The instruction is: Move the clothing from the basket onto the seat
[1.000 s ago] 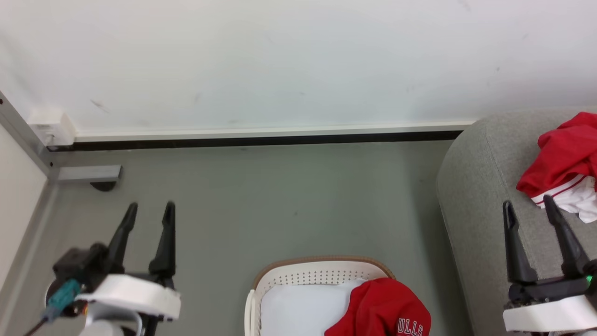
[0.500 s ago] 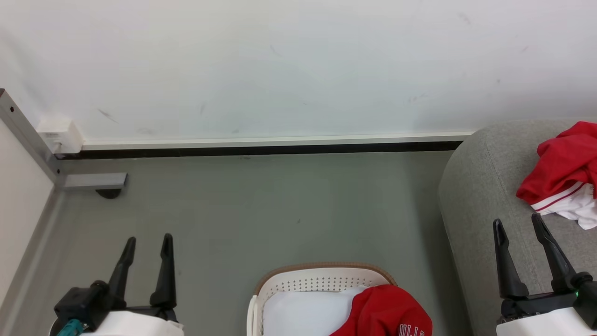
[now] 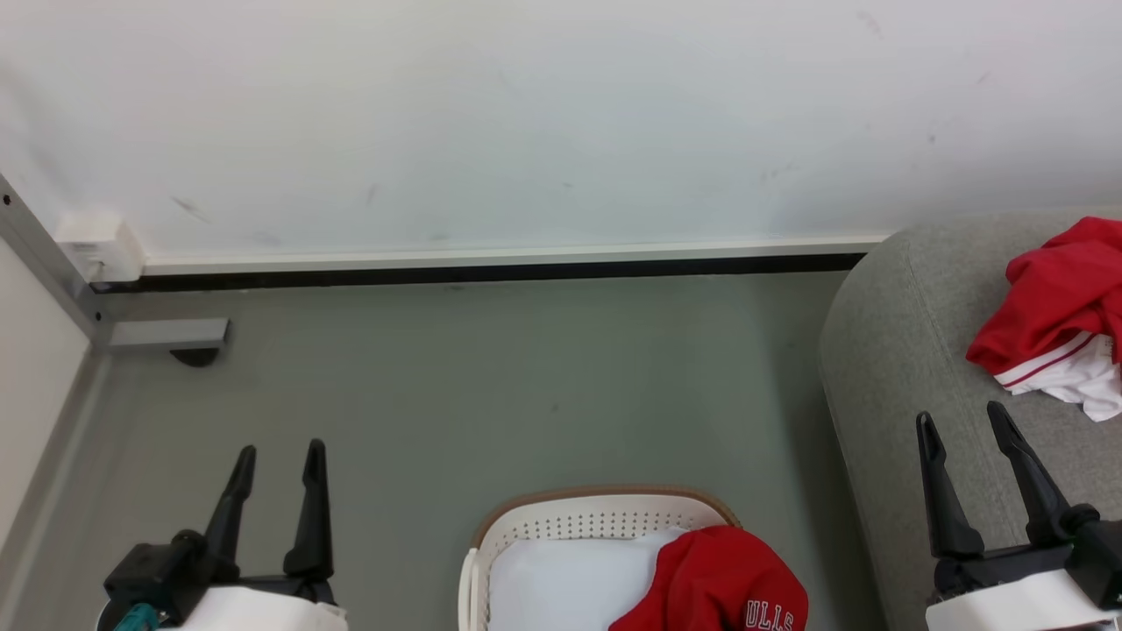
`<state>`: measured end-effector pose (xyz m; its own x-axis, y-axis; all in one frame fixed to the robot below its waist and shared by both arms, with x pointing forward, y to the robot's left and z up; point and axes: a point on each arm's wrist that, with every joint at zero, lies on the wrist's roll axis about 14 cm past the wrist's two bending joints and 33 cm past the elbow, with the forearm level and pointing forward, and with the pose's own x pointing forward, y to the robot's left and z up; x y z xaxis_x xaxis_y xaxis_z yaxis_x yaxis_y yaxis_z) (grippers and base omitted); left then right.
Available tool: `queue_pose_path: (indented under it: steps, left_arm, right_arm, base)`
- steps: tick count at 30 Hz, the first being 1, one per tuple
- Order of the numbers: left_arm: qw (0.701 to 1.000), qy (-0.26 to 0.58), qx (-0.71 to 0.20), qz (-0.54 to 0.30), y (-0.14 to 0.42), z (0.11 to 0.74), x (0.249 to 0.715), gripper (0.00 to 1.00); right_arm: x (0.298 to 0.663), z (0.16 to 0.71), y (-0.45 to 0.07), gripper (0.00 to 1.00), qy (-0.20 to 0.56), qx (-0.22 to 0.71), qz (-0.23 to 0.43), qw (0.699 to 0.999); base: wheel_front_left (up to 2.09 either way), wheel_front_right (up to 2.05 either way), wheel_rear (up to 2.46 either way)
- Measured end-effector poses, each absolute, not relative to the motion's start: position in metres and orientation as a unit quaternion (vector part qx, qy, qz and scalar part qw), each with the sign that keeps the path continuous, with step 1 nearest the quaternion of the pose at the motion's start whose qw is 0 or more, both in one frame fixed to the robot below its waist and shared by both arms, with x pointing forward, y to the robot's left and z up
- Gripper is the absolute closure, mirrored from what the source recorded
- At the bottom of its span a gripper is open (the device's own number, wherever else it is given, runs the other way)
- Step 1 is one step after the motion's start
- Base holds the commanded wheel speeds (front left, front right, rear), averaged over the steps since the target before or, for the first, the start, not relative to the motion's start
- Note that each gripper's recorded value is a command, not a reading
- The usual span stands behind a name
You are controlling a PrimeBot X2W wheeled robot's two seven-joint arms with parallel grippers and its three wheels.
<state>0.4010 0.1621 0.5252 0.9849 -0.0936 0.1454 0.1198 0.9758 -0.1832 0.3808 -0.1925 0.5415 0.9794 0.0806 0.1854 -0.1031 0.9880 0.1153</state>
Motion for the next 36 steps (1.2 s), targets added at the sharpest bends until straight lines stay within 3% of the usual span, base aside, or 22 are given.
queue_pose_path:
  steps: [10, 20, 29, 36]
  left_arm:
    - [0.989, -0.054, -0.105, -0.087, 0.139, 0.515, 0.42, 0.0]
    - [0.973, 0.025, -0.102, -0.205, 0.062, 0.46, 0.462, 0.0]
    - [0.938, 0.135, -0.087, -0.307, 0.007, 0.383, 0.479, 0.0]
    - [0.876, 0.234, -0.074, -0.415, -0.051, 0.315, 0.453, 0.0]
  right_arm:
    - [0.402, 0.54, -0.194, 0.0, -0.087, 0.058, 0.048, 0.993]
    - [0.449, 0.552, -0.201, 0.0, -0.112, 0.039, 0.042, 0.992]
    - [0.485, 0.553, -0.223, 0.0, -0.132, 0.018, 0.012, 0.991]
    - [0.508, 0.538, -0.235, 0.0, -0.128, 0.002, -0.005, 0.992]
  base:
    - [0.0, 0.0, 0.0]
    - [0.0, 0.0, 0.0]
    - [0.0, 0.0, 0.0]
    - [0.0, 0.0, 0.0]
